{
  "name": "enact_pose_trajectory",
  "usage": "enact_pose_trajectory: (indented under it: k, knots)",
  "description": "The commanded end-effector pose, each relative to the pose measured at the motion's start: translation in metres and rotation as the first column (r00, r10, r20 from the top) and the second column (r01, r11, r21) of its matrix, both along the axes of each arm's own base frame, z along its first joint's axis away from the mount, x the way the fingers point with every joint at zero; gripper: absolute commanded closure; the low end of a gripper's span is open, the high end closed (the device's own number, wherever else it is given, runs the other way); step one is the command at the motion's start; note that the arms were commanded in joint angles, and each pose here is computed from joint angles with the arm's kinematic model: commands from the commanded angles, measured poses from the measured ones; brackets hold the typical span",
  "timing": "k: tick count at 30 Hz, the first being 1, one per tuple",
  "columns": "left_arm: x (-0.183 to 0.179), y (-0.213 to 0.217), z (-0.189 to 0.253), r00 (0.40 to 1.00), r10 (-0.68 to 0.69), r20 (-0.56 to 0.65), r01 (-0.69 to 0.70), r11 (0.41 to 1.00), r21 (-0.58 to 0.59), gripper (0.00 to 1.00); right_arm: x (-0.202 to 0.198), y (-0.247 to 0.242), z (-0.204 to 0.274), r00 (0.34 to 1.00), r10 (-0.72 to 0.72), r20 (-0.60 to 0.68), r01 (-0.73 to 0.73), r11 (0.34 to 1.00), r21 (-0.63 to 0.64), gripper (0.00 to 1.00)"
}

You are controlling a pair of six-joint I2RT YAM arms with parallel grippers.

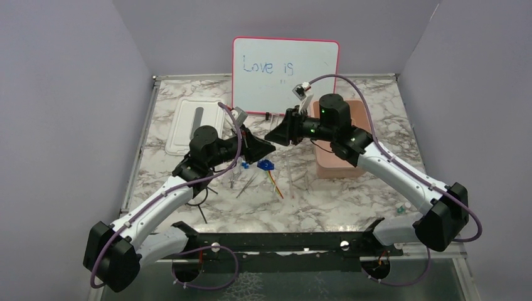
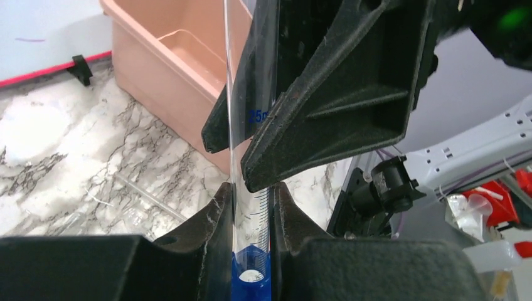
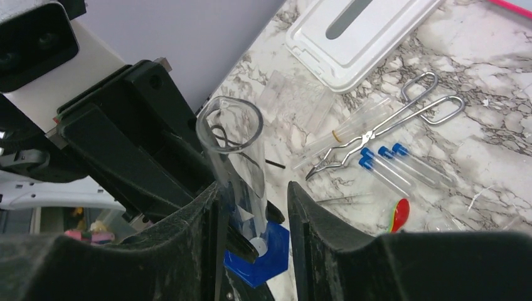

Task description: Organize the chemistry lab equipment

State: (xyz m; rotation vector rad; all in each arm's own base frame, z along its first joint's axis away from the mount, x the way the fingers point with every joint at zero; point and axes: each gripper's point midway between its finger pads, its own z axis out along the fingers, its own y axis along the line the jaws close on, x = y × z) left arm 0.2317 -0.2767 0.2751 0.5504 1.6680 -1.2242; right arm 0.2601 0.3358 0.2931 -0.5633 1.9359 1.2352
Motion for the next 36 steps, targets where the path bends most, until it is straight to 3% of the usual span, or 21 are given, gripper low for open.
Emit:
enact_pose_trajectory:
  k: [1, 5, 8, 10, 14, 17, 20, 26, 31, 36]
  knots:
    - [0.015, -0.003, 0.041, 0.996, 0.087, -0.016, -0.088, 0.989, -0.12, 1.0, 0.017, -0.001, 0.016, 0.992, -0.127, 0.012, 0.125, 0.987, 0.103, 0.59]
    - [0.015, -0.003, 0.046, 0.996, 0.091, -0.019, -0.093, 0.987, -0.134, 1.0, 0.02, 0.004, 0.012, 0.992, -0.125, -0.019, 0.126, 0.984, 0.124, 0.64]
    - [0.016, -0.001, 0.048, 0.994, 0.106, -0.015, -0.107, 0.984, -0.141, 1.0, 0.02, 0.006, 0.009, 0.992, -0.121, -0.046, 0.126, 0.982, 0.14, 0.74]
    - [0.016, 0.001, 0.05, 0.993, 0.119, -0.009, -0.119, 0.983, -0.143, 0.85, 0.023, 0.004, 0.013, 0.989, -0.145, -0.043, 0.149, 0.978, 0.143, 0.81]
    - [0.022, 0.015, 0.049, 0.978, 0.206, 0.011, -0.204, 0.973, -0.107, 0.39, 0.032, -0.009, 0.025, 0.98, -0.197, 0.023, 0.195, 0.979, 0.065, 0.84]
    - [0.029, 0.035, 0.049, 0.95, 0.308, 0.058, -0.306, 0.951, -0.038, 0.26, 0.045, -0.031, 0.037, 0.972, -0.227, 0.059, 0.226, 0.974, 0.022, 0.84]
    - [0.031, 0.054, 0.051, 0.917, 0.383, 0.112, -0.386, 0.922, 0.008, 0.22, 0.06, -0.062, 0.043, 0.964, -0.255, 0.071, 0.256, 0.967, -0.015, 0.85]
    - [0.025, 0.068, 0.041, 0.905, 0.396, 0.156, -0.412, 0.906, 0.097, 0.18, 0.091, -0.134, 0.022, 0.921, -0.379, 0.094, 0.39, 0.9, -0.193, 0.85]
    - [0.026, 0.069, 0.015, 0.912, 0.395, 0.11, -0.409, 0.894, 0.181, 0.18, 0.111, -0.196, -0.023, 0.825, -0.554, 0.113, 0.549, 0.735, -0.398, 0.85]
    - [0.03, 0.066, 0.003, 0.917, 0.389, 0.09, -0.4, 0.891, 0.216, 0.18, 0.116, -0.226, -0.074, 0.775, -0.623, 0.105, 0.571, 0.619, -0.54, 0.85]
